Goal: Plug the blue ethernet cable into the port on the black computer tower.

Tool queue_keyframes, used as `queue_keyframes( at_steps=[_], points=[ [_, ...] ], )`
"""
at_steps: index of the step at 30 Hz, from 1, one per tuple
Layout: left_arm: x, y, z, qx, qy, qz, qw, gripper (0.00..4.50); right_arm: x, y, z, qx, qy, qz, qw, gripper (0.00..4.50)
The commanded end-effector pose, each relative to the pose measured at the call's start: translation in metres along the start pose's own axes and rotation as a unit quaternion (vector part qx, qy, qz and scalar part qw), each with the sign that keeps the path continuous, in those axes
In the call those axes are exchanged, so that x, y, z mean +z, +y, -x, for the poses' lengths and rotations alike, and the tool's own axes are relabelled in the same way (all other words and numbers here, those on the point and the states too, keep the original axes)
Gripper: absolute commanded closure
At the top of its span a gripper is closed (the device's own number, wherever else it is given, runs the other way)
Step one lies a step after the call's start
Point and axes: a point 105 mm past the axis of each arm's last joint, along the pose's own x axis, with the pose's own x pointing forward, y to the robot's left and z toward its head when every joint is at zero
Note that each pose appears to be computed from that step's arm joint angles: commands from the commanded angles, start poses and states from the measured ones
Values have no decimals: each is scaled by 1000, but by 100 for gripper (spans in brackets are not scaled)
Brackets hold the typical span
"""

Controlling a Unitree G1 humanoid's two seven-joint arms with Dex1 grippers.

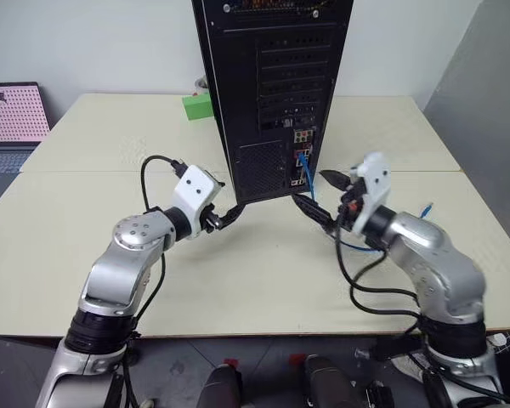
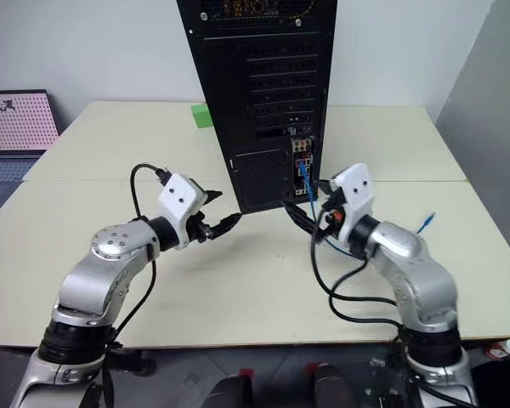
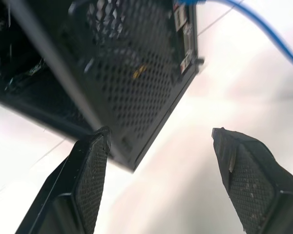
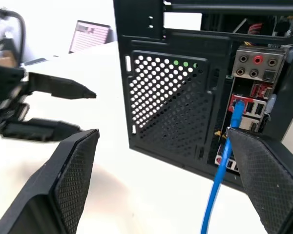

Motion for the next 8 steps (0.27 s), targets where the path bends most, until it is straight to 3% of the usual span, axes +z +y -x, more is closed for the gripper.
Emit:
queue_keyframes(
  at_steps=[1, 8],
  points=[
    [14, 13, 15, -5, -34, -6, 999, 97, 21, -17, 28, 2, -28, 25, 999, 6],
    [19, 11, 24, -33, -41, -8, 999, 97, 25, -39, 47, -11, -28, 40, 999, 6]
  ],
)
